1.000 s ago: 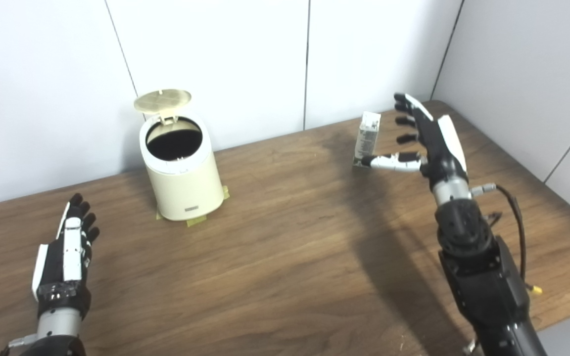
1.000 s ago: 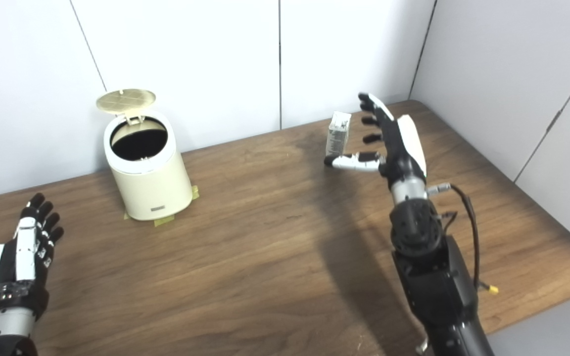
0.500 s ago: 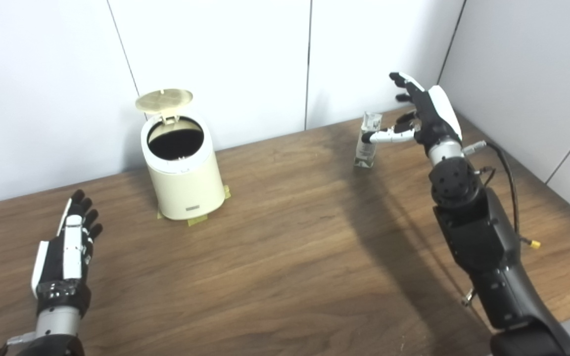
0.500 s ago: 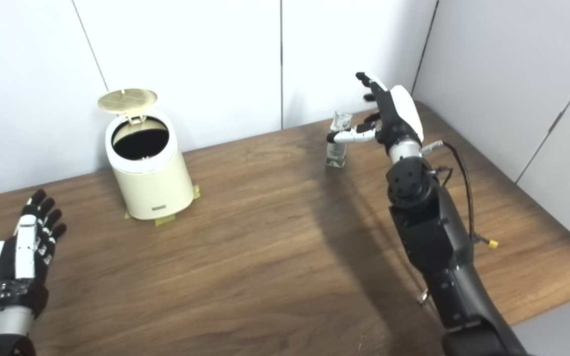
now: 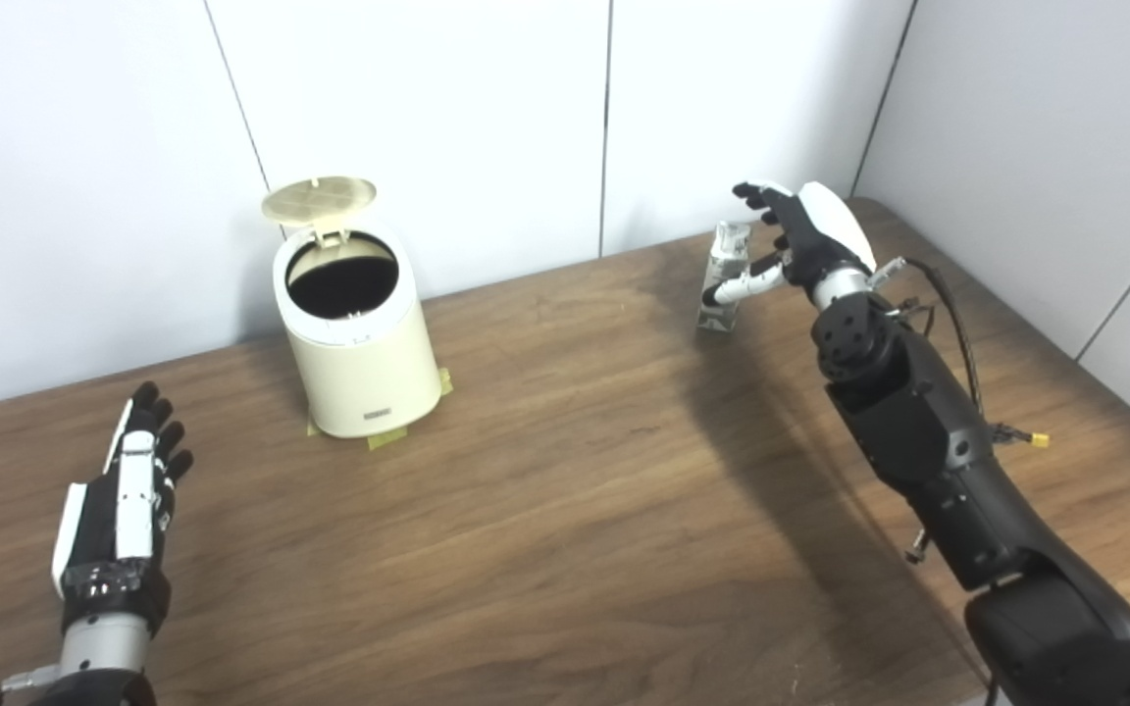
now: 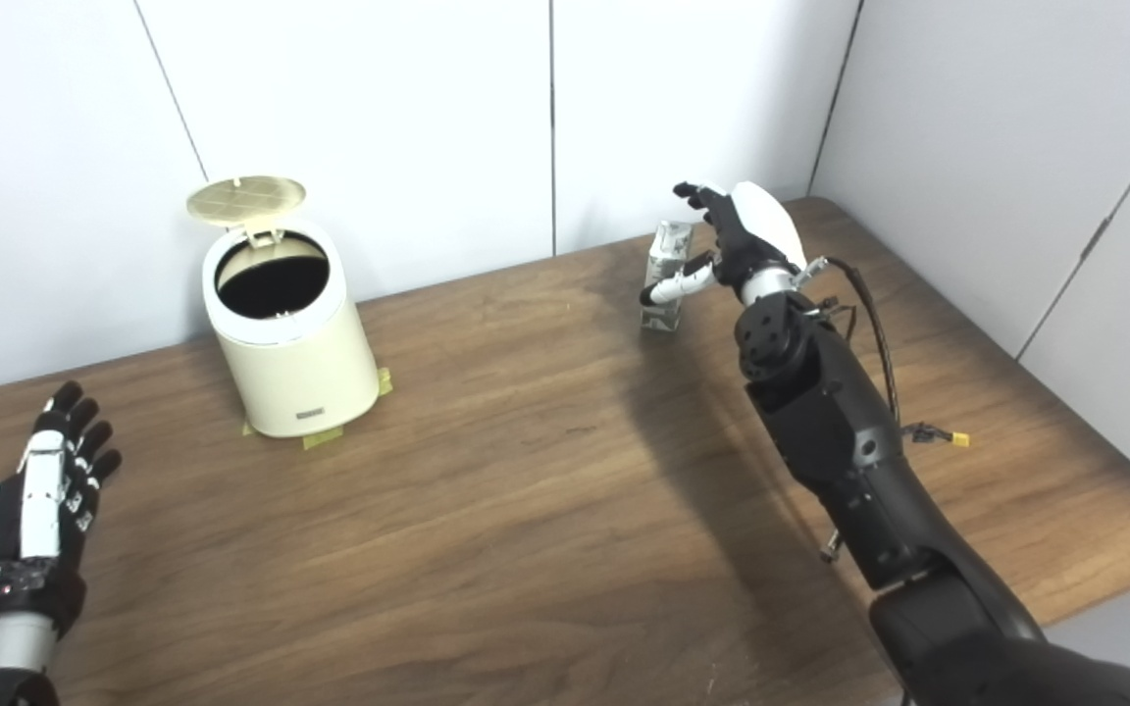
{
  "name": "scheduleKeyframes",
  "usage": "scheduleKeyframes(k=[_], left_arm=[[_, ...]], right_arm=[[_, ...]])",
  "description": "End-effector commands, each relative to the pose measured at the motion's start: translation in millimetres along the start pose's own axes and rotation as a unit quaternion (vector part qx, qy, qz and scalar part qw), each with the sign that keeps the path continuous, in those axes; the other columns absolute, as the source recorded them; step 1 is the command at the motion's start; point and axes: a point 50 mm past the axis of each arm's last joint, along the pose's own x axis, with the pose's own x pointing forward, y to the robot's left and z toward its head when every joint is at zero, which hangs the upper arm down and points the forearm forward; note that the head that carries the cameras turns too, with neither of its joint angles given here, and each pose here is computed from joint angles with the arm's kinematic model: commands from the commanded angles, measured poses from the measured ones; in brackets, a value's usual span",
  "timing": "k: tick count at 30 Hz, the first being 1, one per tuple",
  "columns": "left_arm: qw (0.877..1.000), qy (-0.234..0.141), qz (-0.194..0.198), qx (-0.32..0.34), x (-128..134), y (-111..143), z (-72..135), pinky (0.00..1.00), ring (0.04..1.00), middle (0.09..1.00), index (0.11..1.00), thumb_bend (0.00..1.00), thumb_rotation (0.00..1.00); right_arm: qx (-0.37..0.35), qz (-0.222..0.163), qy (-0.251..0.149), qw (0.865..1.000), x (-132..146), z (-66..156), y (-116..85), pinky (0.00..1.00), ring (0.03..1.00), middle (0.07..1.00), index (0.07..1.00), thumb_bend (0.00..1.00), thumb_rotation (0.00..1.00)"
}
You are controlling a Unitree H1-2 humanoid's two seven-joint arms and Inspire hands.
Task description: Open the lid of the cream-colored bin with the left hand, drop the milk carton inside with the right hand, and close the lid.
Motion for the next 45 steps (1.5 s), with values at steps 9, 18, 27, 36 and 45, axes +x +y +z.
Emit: scheduleKeyframes(k=[9,18,27,36,45], left_arm=[[0.999,-0.049,-0.01,0.015,5.7,-2.4,23.8,0.96,0.976,0.994,0.991,0.33,1.0],[0.999,-0.048,-0.019,0.019,5.8,-4.0,20.4,0.97,0.981,0.996,0.997,0.34,1.0],[0.999,-0.044,-0.016,0.022,3.9,-2.2,18.3,0.98,0.986,0.992,0.994,0.36,1.0],[0.998,-0.046,-0.019,0.026,3.6,-2.6,19.5,0.97,0.975,0.988,0.989,0.37,1.0],[0.998,-0.048,-0.015,0.033,3.7,0.3,20.6,0.95,0.967,0.978,0.984,0.39,1.0]], right_arm=[[-0.024,-0.031,-0.028,0.999,19.8,9.5,-23.0,0.68,0.824,0.862,0.842,0.9,0.17],[-0.014,-0.029,-0.029,0.999,18.9,-4.8,-15.0,0.68,0.795,0.838,0.828,0.85,0.12],[-0.006,-0.044,-0.034,0.998,17.6,-8.6,-11.0,0.67,0.769,0.815,0.802,0.82,0.07],[-0.008,-0.042,-0.042,0.998,15.5,-6.2,-4.0,0.65,0.736,0.773,0.77,0.79,0.05],[-0.005,-0.047,-0.061,0.997,20.4,-3.4,-3.2,0.57,0.648,0.684,0.682,0.77,0.0]])
